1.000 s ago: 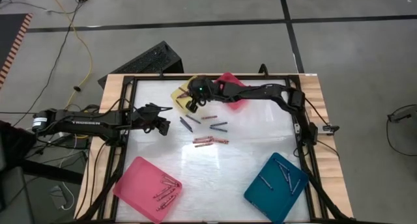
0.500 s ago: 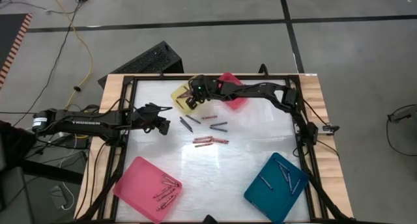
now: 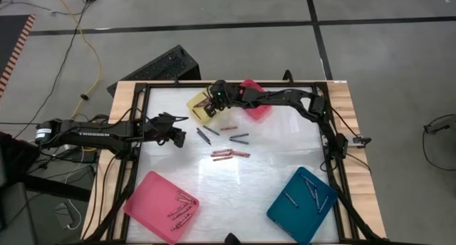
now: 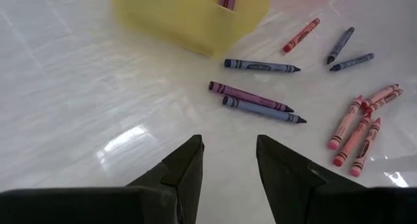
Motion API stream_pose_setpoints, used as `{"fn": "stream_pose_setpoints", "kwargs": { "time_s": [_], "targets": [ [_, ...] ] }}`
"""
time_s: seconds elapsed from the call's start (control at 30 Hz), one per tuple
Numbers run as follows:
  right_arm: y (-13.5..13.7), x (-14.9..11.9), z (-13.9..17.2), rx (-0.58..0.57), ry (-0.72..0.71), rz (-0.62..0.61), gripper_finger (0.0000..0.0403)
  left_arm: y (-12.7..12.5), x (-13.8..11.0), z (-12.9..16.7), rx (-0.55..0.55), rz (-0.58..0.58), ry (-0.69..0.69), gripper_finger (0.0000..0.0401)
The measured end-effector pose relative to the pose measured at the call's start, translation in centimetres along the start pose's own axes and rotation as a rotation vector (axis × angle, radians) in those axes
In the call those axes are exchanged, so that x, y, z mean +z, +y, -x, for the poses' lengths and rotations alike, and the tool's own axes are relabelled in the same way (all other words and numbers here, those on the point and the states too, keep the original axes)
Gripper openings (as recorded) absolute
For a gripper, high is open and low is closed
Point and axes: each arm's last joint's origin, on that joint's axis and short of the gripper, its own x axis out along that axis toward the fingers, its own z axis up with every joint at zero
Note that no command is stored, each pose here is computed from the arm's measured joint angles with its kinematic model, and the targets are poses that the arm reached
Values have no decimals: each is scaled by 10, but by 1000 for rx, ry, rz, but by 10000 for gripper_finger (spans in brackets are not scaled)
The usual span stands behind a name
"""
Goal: Sort crayons
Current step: Put the purple crayon into the yellow bin, then put the blue crayon into the blue bin
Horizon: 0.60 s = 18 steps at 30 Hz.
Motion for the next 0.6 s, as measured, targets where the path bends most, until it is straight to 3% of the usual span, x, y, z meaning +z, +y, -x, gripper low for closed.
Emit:
{"fn": "stream_pose_setpoints", "kwargs": {
  "time_s": [0.37, 0.6],
  "targets": [
    [-1, 0, 0, 2, 1, -8, 75, 0, 0, 0, 3, 0, -2, 133],
    [7, 2, 2, 198, 54, -7, 77, 0, 0, 0, 3, -7, -1, 133]
  ]
}}
